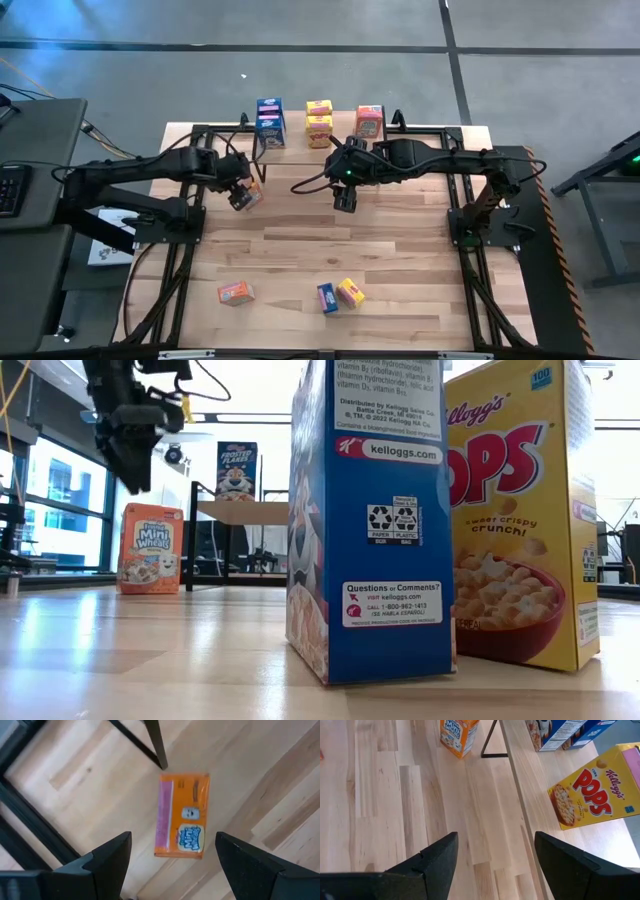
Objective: Stack cereal on shelf
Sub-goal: Put the top orange cereal box on the shelf
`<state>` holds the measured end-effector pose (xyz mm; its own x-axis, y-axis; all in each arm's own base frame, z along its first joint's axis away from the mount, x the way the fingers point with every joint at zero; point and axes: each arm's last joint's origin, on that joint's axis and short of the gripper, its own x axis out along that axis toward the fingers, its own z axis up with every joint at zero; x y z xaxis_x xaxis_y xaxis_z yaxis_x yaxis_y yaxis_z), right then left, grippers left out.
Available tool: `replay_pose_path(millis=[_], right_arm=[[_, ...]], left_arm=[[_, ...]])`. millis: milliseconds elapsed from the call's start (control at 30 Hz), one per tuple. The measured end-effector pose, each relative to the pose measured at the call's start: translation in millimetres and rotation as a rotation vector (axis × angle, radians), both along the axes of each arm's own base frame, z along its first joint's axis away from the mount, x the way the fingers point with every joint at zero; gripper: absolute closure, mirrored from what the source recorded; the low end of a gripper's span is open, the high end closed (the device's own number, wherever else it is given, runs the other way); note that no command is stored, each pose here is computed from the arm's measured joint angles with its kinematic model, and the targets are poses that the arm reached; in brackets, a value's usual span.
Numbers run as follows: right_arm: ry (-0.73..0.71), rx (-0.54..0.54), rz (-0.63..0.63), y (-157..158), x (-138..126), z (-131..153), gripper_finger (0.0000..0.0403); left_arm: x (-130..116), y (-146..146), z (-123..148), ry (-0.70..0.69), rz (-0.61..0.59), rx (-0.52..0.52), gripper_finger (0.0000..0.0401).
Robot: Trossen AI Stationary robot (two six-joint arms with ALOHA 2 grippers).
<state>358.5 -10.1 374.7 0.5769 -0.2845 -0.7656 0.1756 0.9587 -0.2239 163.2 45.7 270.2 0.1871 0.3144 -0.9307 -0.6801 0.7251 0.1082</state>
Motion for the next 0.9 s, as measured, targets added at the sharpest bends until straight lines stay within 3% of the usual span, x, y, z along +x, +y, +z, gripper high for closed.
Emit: replay_pose_path(millis=[233,700,900], right_arm=[[0.000,-0.002,0.002,0.0,0.0,0.0,0.0146],[-0.001,0.000,0.001,0.0,0.1,0.1,0.0146],[-0.001,0.000,0.001,0.0,0.1,0.1,0.0146]], left_arm=[[-4.0,-0.9,-29.5,0.035,-0.002,-0.011,0.0121],[1.8,-0.3,-42.7,-0.023,-0.040,-0.012,0.0122],[2.2,-1.1,-42.8,-0.029,-0.057,-0.039,0.0148]])
